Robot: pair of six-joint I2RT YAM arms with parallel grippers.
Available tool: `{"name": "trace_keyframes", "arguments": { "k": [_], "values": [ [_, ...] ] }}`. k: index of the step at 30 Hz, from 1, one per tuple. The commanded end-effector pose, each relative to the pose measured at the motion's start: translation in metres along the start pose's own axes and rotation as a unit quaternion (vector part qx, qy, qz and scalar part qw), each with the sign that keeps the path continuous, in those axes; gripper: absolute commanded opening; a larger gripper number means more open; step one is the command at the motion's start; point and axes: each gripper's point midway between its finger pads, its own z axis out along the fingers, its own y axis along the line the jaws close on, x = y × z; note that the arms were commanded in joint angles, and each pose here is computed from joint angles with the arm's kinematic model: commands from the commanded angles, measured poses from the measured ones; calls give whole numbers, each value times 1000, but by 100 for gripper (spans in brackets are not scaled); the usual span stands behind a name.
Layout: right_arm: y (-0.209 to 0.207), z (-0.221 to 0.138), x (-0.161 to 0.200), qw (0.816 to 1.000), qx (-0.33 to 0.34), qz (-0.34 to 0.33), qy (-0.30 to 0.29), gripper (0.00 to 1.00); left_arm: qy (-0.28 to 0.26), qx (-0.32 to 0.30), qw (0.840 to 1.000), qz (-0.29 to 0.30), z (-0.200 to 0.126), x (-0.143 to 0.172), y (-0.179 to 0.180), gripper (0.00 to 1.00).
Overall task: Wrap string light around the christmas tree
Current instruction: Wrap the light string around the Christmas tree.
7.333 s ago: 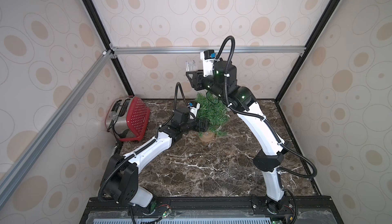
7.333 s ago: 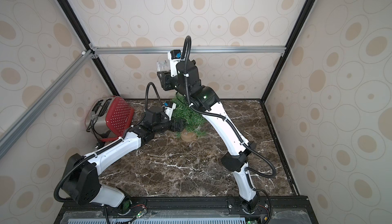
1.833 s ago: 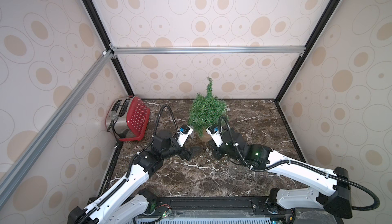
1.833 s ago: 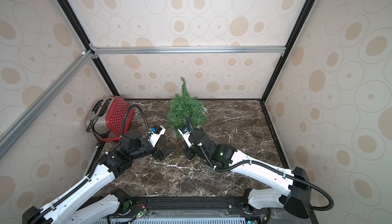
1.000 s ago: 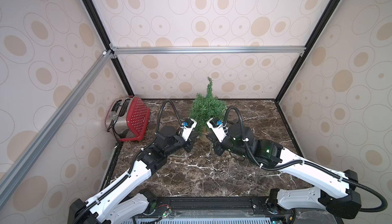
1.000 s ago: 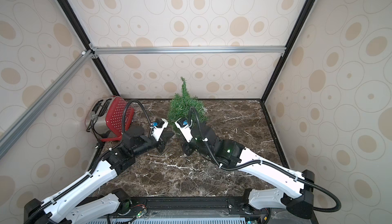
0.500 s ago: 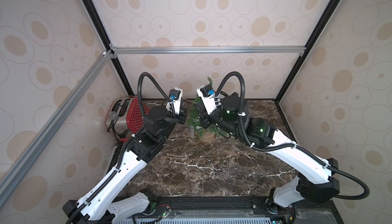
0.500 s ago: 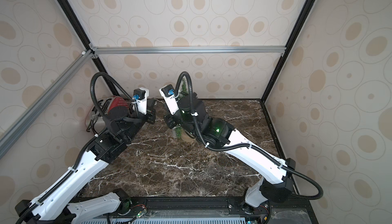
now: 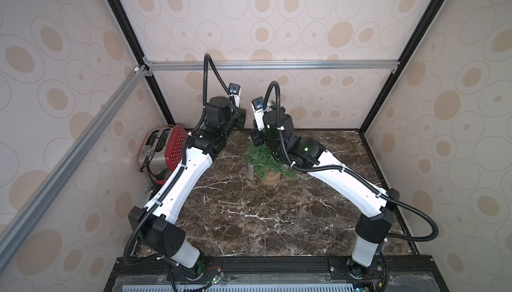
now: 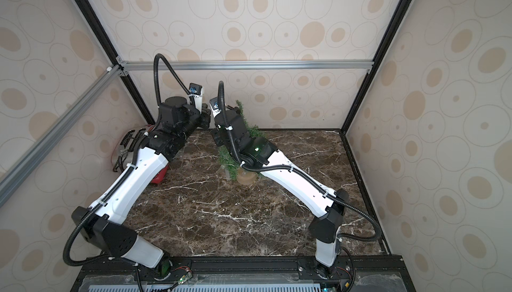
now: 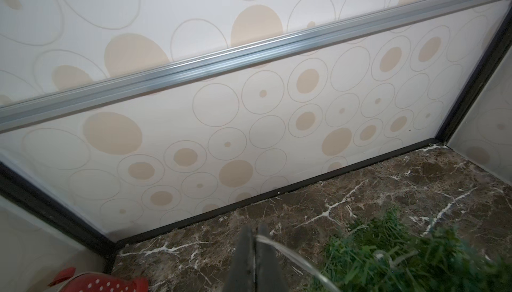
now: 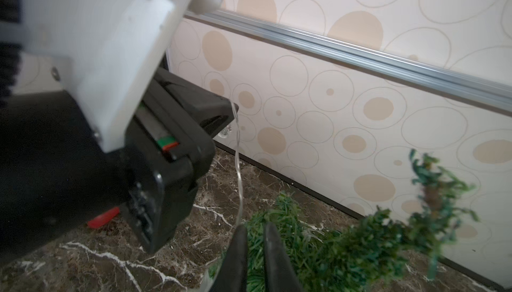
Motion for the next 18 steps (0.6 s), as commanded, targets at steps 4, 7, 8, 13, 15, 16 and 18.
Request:
{"name": "trace_keyframes", "arguments": {
  "k": [4, 7, 8, 13, 15, 16, 18],
  "values": [
    [-1, -28, -21, 999, -40, 25, -16, 41, -5, 104, 994, 11, 33, -18, -24, 0],
    [-4, -45, -26, 997, -59, 36, -21, 42, -32, 137, 990, -11, 42, -36, -36, 0],
    [-6, -53, -28, 997, -65, 40, -27, 42, -41, 146, 988, -20, 43, -43, -38, 0],
    [-27, -89, -29, 995, -62, 51, -52, 45, -79, 177, 980, -40, 52, -64, -48, 0],
    [-40, -103, -26, 996, -49, 57, -56, 44, -80, 200, 974, -69, 58, -69, -55, 0],
    [-46, -110, -24, 996, -42, 61, -57, 45, -75, 226, 968, -82, 63, -68, -64, 0],
    [-59, -122, -19, 996, -26, 69, -58, 45, -71, 259, 958, -99, 70, -68, -80, 0]
  ]
}}
